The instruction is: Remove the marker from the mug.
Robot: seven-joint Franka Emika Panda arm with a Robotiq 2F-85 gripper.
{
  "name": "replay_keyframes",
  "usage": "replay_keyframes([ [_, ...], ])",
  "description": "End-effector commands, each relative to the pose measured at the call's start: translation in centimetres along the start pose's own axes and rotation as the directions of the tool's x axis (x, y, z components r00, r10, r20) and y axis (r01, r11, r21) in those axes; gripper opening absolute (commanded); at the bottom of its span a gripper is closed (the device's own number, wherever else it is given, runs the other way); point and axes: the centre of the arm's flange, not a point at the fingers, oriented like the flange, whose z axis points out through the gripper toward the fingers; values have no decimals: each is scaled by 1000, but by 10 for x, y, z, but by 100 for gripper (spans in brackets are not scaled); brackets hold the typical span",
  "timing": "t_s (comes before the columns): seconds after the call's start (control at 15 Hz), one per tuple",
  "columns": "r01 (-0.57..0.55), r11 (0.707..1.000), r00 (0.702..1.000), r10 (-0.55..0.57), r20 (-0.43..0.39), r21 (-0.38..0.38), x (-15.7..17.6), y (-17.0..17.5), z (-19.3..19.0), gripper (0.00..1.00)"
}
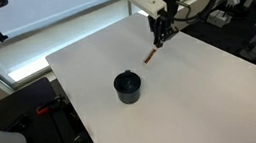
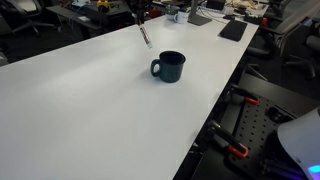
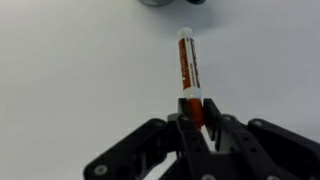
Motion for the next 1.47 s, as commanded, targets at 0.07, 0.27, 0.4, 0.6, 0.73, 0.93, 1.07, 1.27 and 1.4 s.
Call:
replay_keyframes([
  [0.07, -160, 986, 986, 162, -46, 45, 38, 20, 18, 5],
  [0.27, -285, 955, 957, 289, -34, 84, 52, 39, 32, 5],
  [0.4, -362, 926, 931, 365, -18, 105, 57, 51, 41, 5],
  [0.6, -425, 898, 902, 431, -37, 112, 61, 67, 57, 5],
  [0.73, -468, 877, 878, 475, -61, 109, 62, 77, 67, 5],
  [0.93, -561, 821, 827, 561, 27, 105, 61, 88, 89, 5],
  [1.07, -597, 797, 802, 591, 82, 96, 60, 93, 103, 5],
  [1.27, -636, 766, 767, 614, 187, 91, 59, 99, 116, 5],
  [1.4, -655, 751, 745, 626, 230, 81, 58, 101, 123, 5],
])
